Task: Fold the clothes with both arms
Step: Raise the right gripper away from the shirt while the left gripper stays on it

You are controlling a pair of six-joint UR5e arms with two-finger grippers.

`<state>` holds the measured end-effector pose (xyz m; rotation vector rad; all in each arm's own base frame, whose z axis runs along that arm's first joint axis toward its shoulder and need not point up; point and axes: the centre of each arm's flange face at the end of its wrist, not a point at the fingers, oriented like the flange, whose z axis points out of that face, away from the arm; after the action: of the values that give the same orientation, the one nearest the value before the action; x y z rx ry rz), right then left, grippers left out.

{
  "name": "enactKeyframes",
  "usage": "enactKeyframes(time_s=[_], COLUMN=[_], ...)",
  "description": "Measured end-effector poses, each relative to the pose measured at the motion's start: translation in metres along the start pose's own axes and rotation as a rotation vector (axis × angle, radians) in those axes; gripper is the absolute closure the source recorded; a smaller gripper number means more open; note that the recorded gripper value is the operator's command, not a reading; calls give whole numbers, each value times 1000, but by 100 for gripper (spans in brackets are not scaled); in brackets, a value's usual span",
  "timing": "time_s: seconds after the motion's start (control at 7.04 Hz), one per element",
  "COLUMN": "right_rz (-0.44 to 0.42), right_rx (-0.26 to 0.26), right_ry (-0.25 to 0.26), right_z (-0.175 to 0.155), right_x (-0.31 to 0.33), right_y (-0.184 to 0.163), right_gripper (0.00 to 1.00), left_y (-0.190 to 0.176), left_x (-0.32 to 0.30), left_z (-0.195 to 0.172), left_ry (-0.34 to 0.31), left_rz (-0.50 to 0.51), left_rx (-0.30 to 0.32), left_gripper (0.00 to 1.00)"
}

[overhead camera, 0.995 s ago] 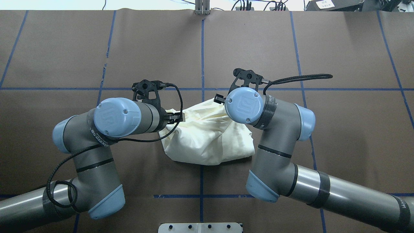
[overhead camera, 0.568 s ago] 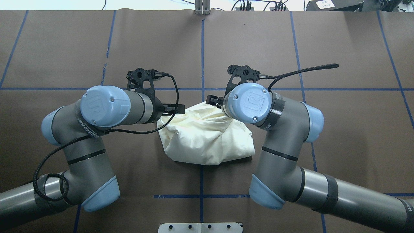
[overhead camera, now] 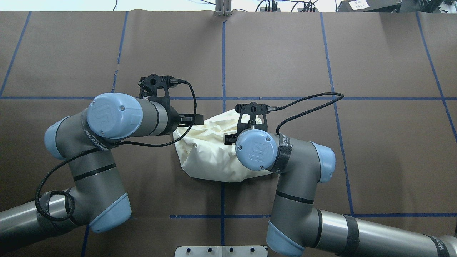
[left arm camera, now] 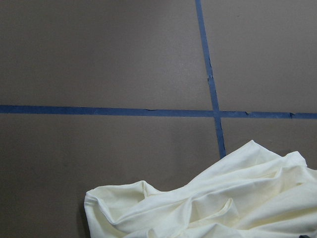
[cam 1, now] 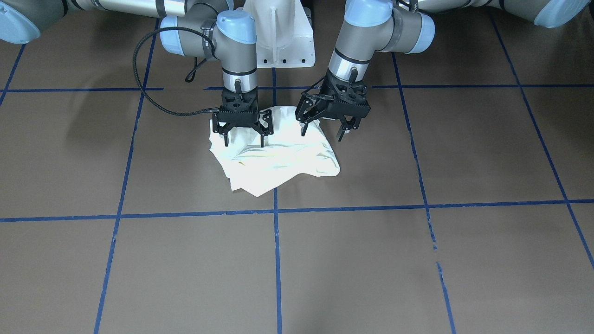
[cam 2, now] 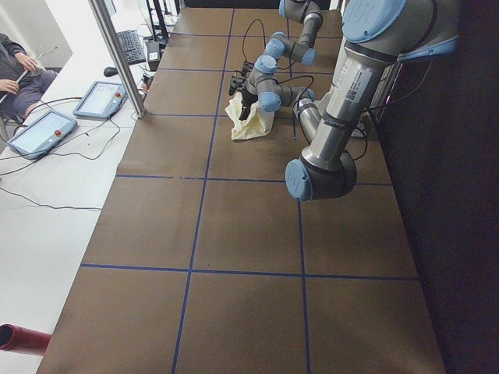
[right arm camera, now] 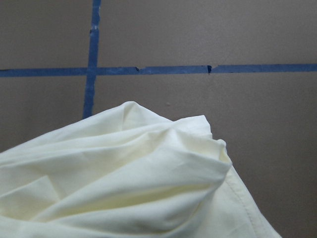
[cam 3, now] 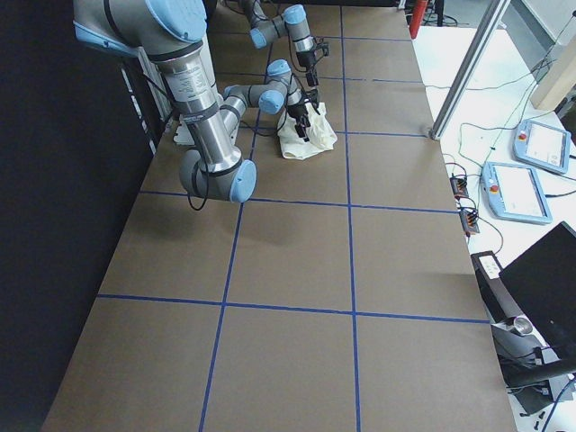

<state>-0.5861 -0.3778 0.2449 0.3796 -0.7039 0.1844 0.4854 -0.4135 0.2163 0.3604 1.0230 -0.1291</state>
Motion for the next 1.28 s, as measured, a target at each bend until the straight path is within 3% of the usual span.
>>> enactKeyframes(time_s=[0.43,0.85,1.28], right_rz=[-49,-7,50], right_rx=[16,34,-49], right_ry=[56,122,95], right_z=[24,48,37], right_x=[10,7,43], right_y=[-22,-101,-190], right_gripper=[0,0,0], left_y=[0,2,10], left_x=[-1,0,-10], left_z=[0,0,-1], left_ry=[-1,2,82], left_rz=[-3,0,18], left_rx=[-1,-3,16], left_gripper=[0,0,0])
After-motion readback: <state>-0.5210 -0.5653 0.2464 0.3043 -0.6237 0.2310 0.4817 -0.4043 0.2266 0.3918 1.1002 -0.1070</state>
